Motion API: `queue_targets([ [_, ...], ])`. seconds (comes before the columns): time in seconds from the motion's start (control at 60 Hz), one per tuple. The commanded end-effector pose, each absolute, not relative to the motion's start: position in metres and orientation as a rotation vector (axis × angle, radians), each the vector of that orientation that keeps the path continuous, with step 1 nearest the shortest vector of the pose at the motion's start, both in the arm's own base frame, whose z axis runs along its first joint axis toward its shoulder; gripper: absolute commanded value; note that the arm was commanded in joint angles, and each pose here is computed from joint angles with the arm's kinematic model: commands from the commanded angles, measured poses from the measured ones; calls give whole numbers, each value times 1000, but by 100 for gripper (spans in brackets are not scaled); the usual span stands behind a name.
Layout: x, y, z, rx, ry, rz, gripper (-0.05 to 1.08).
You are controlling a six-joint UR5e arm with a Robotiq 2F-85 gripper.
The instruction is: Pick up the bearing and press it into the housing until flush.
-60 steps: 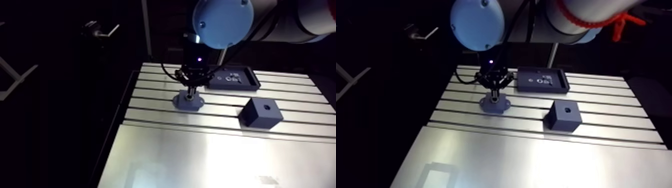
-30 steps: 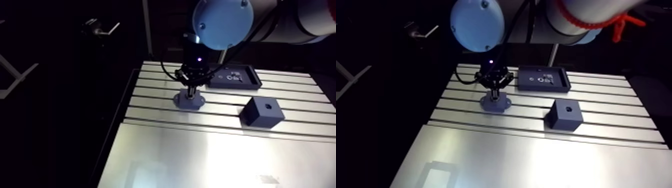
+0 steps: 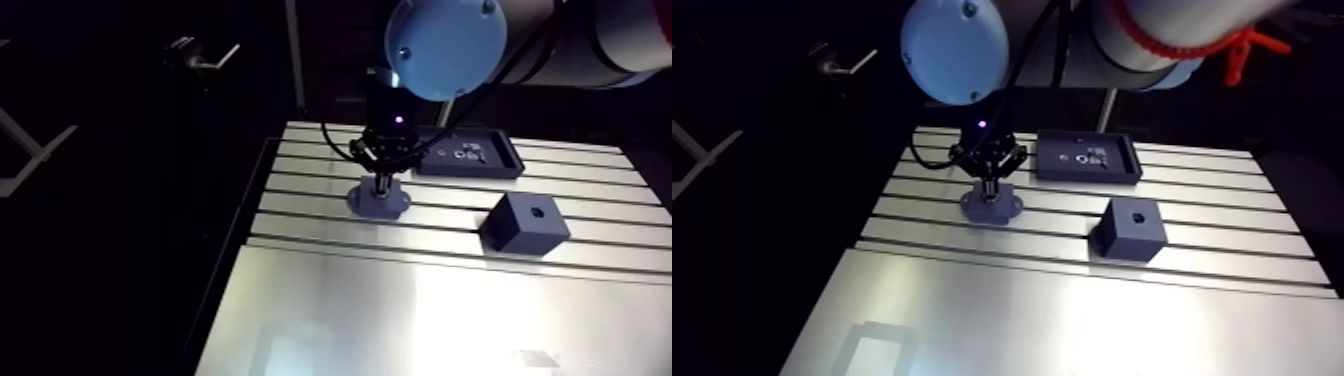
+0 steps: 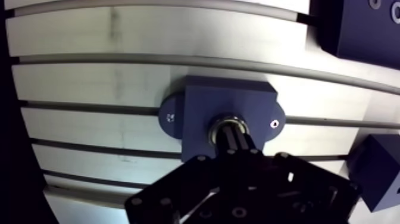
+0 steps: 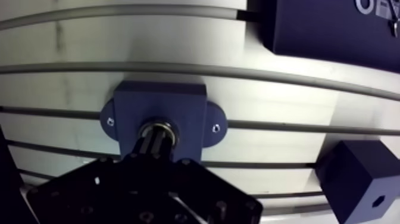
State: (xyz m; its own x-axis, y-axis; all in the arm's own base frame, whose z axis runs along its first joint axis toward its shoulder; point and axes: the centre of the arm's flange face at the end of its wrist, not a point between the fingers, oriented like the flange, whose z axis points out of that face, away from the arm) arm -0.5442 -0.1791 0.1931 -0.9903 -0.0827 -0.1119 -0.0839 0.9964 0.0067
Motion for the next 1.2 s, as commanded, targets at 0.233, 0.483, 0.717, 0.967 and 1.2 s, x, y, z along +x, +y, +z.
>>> queue_targets([
  [0.233, -543, -182, 190, -138, 3022, 16, 108],
  [0.483, -543, -183, 190, -141, 3021, 16, 108],
  [0.717, -543, -182, 187, -143, 3015, 18, 108],
  [0.967, -542, -183, 185, -145, 3012, 19, 108],
  [1.2, -542, -183, 185, -145, 3011, 19, 108],
])
